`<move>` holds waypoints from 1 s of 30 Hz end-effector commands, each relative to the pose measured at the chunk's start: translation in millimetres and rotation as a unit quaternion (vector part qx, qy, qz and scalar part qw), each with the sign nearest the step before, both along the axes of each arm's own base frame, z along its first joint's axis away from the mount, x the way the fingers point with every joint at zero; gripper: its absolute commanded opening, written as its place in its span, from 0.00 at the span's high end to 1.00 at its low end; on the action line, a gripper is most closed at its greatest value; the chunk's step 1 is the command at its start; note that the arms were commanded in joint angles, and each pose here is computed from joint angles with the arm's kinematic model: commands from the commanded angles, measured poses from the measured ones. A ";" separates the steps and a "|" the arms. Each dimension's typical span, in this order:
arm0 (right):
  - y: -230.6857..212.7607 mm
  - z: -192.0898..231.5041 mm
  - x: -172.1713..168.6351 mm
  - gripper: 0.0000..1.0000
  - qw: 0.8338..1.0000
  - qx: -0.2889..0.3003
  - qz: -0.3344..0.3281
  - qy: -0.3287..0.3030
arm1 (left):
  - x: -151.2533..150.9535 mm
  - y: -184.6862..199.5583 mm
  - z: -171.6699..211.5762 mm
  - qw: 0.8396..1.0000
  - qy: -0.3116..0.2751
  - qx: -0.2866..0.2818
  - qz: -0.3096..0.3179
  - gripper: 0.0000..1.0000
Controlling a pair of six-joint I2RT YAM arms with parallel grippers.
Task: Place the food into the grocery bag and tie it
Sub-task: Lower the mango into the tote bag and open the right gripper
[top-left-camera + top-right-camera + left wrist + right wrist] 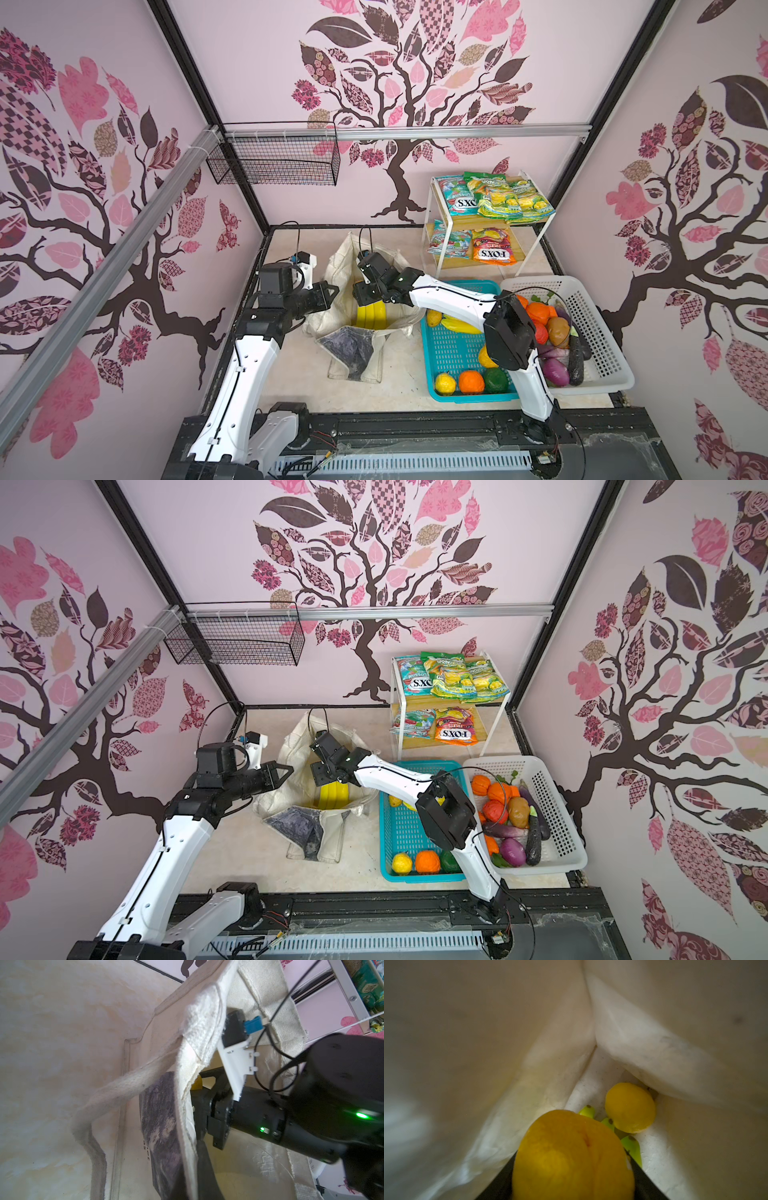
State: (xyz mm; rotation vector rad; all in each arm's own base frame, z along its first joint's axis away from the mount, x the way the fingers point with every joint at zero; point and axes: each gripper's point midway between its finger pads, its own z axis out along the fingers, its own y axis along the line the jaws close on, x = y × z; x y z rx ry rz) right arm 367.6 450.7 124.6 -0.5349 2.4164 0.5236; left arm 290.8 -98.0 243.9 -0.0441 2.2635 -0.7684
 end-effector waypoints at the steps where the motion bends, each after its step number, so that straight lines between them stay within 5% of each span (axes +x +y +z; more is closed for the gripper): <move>1: -1.6 -28.5 10.1 0.48 1.000 -0.025 -0.016 0.005 | -3.1 -3.0 1.5 1.000 -0.012 0.002 -0.011 1.00; 9: -5.4 -69.3 12.1 0.37 0.998 -0.059 -0.022 0.022 | -3.2 -2.9 1.6 1.000 -0.012 0.002 -0.010 1.00; 16: -3.3 -60.6 8.6 0.32 0.999 -0.038 -0.013 0.027 | -3.0 -2.0 1.9 1.000 -0.013 0.004 -0.008 1.00; 24: -0.6 7.6 -0.6 0.00 1.000 0.020 -0.001 0.008 | -3.1 -1.9 2.5 1.000 -0.015 0.005 -0.007 1.00; 30: -9.4 85.6 -22.2 0.00 0.996 0.088 0.012 -0.026 | -3.4 -1.8 2.1 1.000 -0.014 0.005 -0.007 1.00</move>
